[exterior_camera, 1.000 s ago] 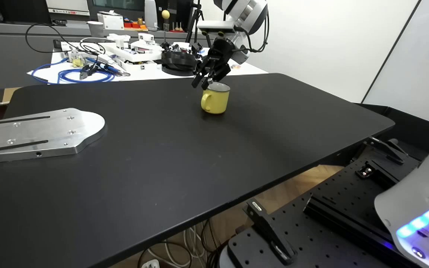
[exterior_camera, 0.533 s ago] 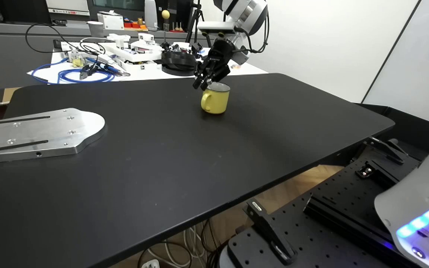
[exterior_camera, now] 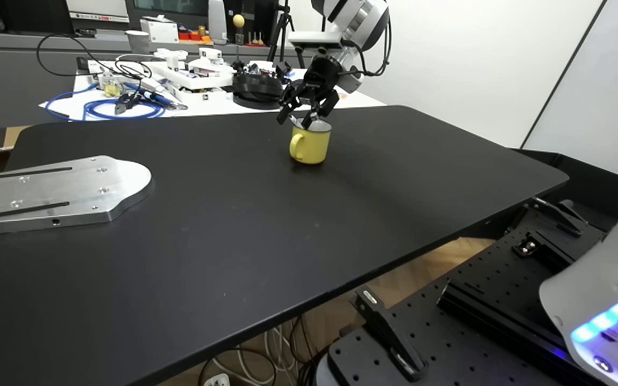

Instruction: Take the pen out of the cup and put it on the table

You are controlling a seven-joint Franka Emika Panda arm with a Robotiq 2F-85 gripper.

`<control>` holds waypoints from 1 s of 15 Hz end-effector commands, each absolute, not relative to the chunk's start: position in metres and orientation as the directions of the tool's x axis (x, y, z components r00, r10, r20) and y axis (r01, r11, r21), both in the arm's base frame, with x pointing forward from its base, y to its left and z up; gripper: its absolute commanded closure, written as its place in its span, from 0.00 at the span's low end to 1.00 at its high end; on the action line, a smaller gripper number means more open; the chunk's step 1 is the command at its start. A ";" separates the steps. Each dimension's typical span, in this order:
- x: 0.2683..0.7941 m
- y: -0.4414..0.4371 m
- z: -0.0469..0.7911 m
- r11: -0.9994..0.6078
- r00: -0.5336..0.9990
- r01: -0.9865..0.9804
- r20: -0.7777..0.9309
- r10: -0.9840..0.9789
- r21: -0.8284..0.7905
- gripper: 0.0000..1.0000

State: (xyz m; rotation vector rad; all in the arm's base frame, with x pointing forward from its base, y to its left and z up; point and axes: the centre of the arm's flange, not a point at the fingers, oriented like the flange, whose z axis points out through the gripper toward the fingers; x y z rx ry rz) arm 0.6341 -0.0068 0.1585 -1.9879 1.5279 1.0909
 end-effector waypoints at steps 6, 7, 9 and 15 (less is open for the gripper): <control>0.638 -0.009 0.168 -0.327 0.089 -0.932 -0.778 -0.622 0.155 0.92; 0.638 -0.009 0.168 -0.329 0.091 -0.932 -0.778 -0.622 0.155 0.97; 0.638 -0.008 0.169 -0.333 0.092 -0.930 -0.779 -0.621 0.156 0.99; 0.645 -0.007 0.187 -0.343 0.118 -0.931 -0.789 -0.603 0.122 0.97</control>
